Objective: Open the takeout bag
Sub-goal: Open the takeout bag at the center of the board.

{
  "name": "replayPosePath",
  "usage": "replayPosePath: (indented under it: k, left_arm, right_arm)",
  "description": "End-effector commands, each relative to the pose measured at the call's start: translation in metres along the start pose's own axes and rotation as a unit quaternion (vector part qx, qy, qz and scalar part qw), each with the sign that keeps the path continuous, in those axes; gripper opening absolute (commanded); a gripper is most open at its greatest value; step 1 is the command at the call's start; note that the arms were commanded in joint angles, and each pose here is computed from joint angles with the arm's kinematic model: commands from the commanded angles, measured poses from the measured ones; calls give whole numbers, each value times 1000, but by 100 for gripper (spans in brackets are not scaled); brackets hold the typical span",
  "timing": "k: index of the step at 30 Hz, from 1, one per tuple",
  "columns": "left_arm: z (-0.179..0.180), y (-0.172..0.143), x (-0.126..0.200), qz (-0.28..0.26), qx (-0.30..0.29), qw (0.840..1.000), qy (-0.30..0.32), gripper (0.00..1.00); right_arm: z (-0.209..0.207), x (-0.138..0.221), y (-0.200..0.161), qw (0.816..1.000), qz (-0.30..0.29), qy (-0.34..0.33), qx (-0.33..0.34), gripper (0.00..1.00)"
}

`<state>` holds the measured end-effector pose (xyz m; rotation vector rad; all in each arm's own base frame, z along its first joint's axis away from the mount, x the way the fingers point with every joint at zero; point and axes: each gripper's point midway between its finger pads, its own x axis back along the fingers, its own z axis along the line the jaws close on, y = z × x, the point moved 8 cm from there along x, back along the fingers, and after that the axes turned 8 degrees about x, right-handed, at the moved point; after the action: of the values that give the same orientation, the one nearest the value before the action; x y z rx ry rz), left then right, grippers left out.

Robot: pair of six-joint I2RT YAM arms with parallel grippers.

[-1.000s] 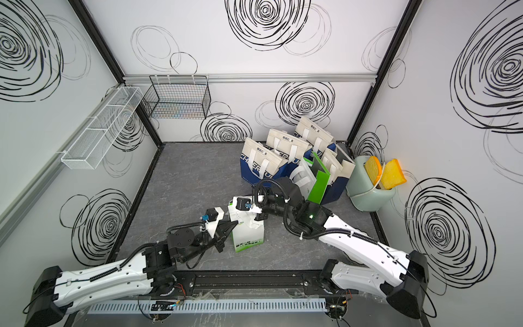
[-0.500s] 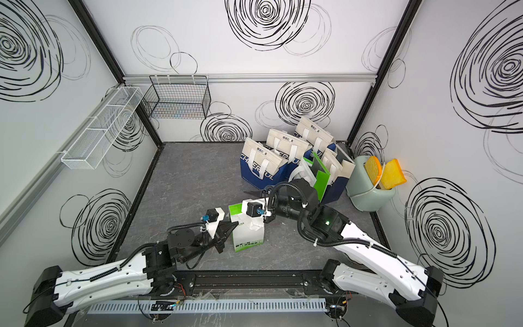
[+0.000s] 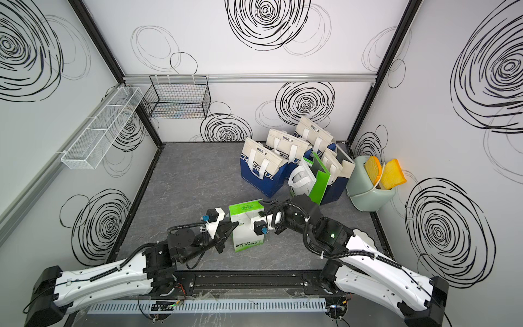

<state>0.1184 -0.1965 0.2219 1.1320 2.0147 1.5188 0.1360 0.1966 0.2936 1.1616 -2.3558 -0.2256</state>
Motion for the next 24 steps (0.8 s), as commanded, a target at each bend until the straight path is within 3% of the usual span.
replayPosePath:
  k: [1, 14, 24]
  left_arm:
    - [-6, 9, 2, -20, 3, 1000, -17, 0]
    - [-6, 8, 0, -18, 3, 1000, -19, 0]
    - [-5, 7, 0, -17, 5, 1000, -20, 0]
  right_arm:
    - [3, -1, -4, 997, 34, -16, 63, 44]
    - [-4, -8, 0, 985, 54, -99, 131, 45]
    - [-15, -10, -1, 977, 77, -143, 139, 46]
